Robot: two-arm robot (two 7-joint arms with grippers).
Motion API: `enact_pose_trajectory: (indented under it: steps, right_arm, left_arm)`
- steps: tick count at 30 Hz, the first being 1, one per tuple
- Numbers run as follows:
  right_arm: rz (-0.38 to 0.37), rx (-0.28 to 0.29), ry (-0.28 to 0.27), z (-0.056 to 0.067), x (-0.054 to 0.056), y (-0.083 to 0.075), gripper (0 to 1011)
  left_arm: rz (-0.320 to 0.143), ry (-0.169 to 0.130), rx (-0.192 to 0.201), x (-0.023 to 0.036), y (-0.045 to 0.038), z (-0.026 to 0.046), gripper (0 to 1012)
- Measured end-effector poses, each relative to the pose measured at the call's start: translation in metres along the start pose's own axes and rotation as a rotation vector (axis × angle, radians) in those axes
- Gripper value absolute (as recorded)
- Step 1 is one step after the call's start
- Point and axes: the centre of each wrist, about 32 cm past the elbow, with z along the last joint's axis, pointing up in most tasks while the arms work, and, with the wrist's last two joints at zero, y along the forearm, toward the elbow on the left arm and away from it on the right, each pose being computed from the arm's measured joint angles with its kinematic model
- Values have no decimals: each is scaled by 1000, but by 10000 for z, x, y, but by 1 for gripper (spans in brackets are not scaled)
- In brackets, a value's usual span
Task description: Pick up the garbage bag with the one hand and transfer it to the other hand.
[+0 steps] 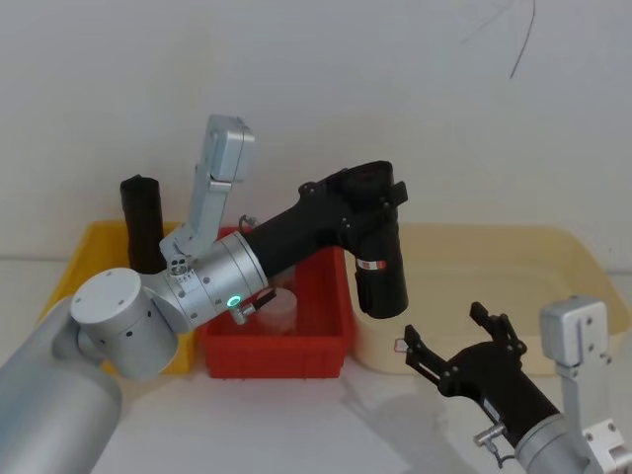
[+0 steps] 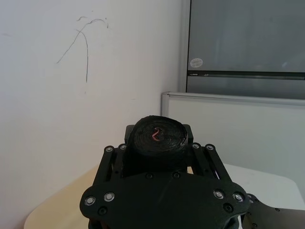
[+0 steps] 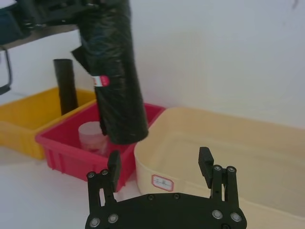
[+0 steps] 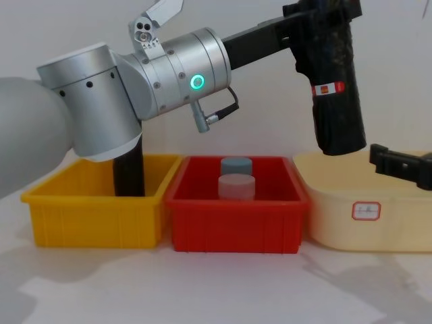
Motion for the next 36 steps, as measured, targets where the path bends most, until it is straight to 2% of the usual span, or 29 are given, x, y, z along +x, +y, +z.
enact_pose_trajectory:
  steps: [10, 16, 27, 36]
  right_arm:
    - [95, -28, -103, 198, 8, 86, 1001]
    - [158, -39, -164, 342, -4, 192, 1001]
    - [198, -37, -206, 471, -3, 351, 1001]
    - [200, -32, -218, 509, 25, 426, 1001]
  left_arm:
    - [0, 2, 1, 4, -1, -10, 528]
    - [0, 2, 1, 4, -3, -13, 528]
    - [0, 2, 1, 6, -3, -14, 528]
    - [0, 2, 1, 8, -2, -14, 528]
